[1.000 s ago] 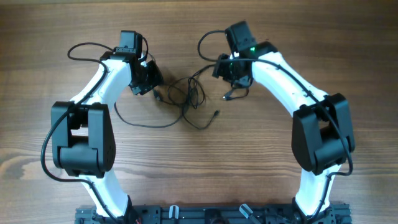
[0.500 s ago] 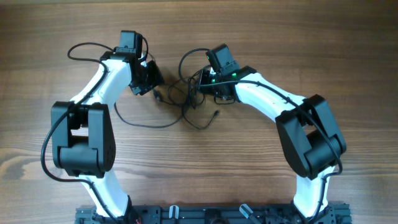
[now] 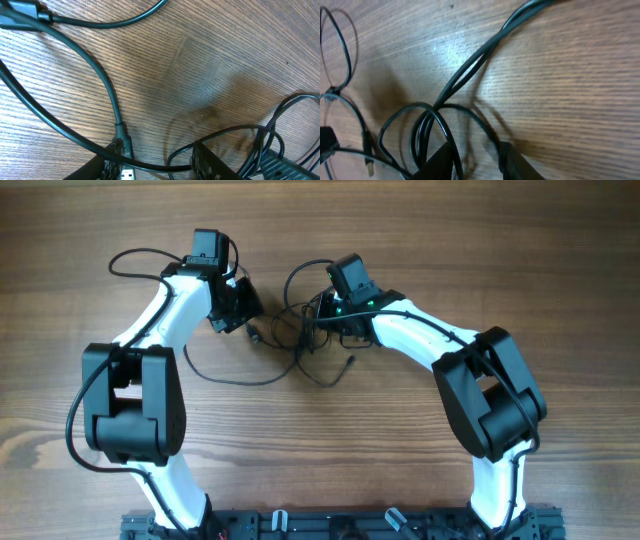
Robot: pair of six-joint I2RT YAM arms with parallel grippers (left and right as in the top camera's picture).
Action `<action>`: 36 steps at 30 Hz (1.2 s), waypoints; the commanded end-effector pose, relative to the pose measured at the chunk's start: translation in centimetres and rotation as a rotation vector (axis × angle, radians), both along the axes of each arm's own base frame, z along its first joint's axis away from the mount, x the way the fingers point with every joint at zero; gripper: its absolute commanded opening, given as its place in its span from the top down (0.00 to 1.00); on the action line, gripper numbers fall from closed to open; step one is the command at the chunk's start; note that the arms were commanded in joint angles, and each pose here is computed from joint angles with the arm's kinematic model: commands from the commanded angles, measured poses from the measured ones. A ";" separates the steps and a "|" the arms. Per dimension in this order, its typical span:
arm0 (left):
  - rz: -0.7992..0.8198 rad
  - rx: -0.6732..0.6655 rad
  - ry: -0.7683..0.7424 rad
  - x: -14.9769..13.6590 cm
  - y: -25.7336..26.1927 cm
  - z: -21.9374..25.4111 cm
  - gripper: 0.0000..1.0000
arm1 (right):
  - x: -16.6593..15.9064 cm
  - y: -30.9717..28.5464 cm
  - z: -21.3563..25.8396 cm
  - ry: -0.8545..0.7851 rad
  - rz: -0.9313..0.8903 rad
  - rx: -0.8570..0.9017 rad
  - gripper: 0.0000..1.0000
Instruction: Untangle cables
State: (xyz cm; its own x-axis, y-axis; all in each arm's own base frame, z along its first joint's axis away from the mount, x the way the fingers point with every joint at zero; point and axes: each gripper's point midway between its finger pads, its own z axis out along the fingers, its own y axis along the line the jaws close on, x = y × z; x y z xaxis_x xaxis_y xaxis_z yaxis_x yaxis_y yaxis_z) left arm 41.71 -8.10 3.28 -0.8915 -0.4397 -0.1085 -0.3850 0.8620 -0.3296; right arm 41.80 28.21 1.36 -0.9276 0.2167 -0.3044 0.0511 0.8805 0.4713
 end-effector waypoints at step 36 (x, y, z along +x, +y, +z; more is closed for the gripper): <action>0.019 0.054 0.004 0.0 1.0 -0.6 0.96 | -1.3 -2.2 14.2 -0.278 0.064 -0.069 0.96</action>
State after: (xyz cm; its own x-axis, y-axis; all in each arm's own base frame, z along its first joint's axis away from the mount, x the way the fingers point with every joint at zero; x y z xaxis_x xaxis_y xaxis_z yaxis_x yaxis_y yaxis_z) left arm 41.83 -7.39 3.14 -0.8832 -0.4510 -0.1286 -0.3997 0.8673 -0.2968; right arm 40.47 26.97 12.25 -0.8606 0.1237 -0.4940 -0.1113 0.9009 0.4194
